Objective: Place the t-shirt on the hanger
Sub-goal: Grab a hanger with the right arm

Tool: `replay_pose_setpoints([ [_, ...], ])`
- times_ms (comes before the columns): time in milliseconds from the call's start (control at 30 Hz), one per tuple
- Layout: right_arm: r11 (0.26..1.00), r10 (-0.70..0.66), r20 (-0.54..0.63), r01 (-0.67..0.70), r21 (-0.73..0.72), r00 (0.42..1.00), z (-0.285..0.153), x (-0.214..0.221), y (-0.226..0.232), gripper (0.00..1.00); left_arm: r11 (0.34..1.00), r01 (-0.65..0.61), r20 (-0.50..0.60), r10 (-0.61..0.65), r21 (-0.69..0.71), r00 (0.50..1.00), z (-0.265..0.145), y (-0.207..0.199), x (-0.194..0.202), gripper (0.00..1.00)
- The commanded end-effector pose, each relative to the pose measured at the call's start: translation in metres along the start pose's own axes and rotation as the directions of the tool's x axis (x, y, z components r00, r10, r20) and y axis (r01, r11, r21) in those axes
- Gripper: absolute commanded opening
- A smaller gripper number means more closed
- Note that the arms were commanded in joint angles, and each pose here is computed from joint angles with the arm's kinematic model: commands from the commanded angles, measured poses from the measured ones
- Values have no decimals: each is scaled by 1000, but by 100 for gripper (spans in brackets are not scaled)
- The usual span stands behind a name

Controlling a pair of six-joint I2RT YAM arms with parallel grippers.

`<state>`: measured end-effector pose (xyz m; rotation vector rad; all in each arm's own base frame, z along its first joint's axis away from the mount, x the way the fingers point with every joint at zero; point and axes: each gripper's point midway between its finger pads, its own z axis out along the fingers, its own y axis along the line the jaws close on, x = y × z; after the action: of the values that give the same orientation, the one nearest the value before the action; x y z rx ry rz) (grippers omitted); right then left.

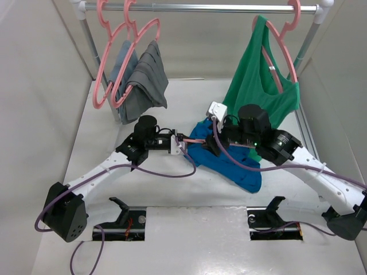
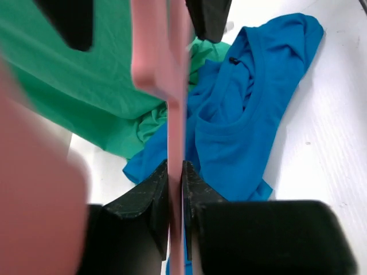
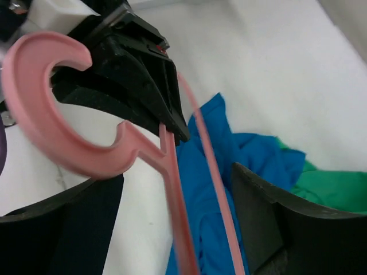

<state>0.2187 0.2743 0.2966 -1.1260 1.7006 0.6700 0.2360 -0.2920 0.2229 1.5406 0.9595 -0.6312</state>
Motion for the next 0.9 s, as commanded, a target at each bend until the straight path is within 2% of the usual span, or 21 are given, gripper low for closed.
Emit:
replay_pose_setpoints([
  [0,973,-156,22,150,173,987,-5,-26,-24,80,998,-56,86,55,10,995,-4,9,-35,0],
  [167,963,-226,5,223,153,974,-1,-20,-22,77,999,-49,85,49,-1,995,-6,13,-37,0],
  [433,941,-335,-97,339,27,937,4,9,-11,58,999,-33,96,31,17,995,-7,10,-37,0],
  [567,939,-343,-156,341,-41,926,4,27,-4,59,999,-33,96,31,17,995,-7,10,-37,0],
  [700,943,-332,-148,331,-28,932,8,24,-6,55,999,-33,102,31,24,994,-7,9,-38,0],
  [767,947,-319,-164,322,-7,933,11,26,-10,51,999,-32,113,29,26,993,-7,9,-41,0],
  [800,949,-311,-179,315,-6,933,14,30,-14,42,999,-32,113,29,26,993,-7,9,-41,0],
  [867,955,-291,-170,296,3,941,15,28,-14,31,999,-32,113,29,26,993,-7,9,-41,0],
])
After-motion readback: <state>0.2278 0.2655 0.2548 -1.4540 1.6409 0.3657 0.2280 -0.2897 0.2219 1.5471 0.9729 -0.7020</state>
